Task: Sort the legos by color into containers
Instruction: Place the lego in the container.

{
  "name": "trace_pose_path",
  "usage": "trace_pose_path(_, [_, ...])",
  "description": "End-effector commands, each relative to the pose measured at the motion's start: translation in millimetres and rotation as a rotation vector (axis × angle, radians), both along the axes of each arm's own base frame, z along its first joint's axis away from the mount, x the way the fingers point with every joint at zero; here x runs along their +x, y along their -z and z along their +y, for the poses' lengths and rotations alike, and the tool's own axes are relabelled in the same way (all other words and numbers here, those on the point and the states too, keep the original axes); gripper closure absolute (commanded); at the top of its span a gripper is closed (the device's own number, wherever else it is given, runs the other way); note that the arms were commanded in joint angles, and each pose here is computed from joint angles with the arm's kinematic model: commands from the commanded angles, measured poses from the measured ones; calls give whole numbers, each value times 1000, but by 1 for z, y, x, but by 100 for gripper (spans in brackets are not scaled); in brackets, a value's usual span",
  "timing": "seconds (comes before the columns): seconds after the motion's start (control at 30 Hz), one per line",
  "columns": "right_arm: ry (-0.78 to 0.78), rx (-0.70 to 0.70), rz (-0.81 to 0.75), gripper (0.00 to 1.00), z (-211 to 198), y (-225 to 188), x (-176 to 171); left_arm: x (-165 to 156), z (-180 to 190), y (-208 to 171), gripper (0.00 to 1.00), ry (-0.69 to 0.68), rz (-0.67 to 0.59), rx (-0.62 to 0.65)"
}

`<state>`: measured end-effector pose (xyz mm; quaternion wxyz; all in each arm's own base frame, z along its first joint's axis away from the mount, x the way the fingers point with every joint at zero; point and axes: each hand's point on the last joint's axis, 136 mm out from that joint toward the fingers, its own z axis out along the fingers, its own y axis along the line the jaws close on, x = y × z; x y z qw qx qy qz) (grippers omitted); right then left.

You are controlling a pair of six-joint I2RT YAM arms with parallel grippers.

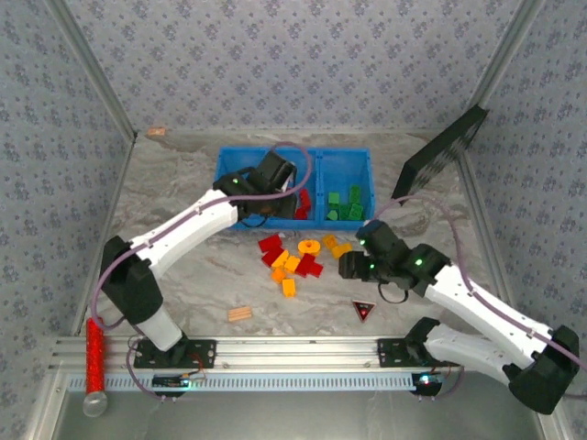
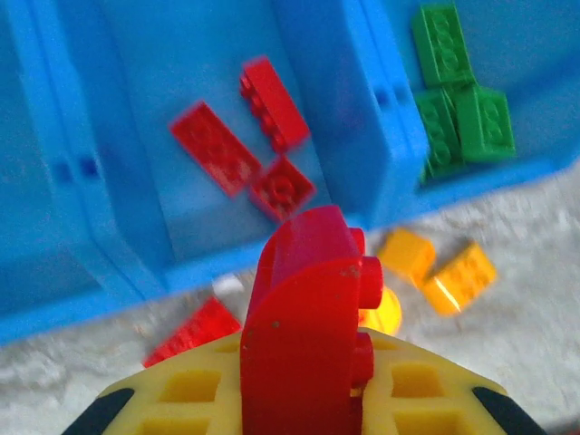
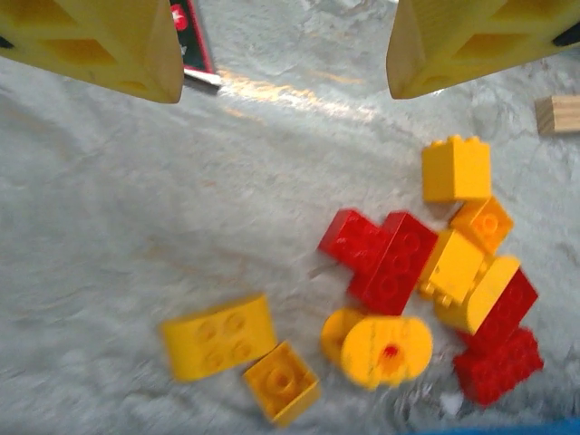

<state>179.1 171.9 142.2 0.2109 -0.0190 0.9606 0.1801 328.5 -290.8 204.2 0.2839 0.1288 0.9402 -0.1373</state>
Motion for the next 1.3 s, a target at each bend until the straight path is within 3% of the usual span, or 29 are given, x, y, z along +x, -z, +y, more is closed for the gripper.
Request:
trace_pose_path(0.0, [61,80,-17,37,28,-4,2,29,-7,4,93,21,-48,46])
trace_pose_path(0.23, [-10,37,33,34,78,13,-20,69,-19,50,94,-8,1,76])
trace_pose_path(0.63, [-119,-9,89,29,152,33,-29,77,-25,104,91,-3,121,148])
trace_pose_path(0.93, [-149,-167,81,29,160,45,-22,70,-20,120,84,0,151,168])
trace_pose_path(1.27, [-135,-258,121,29,160,66,-23,70,-19,114,64,5,141,164])
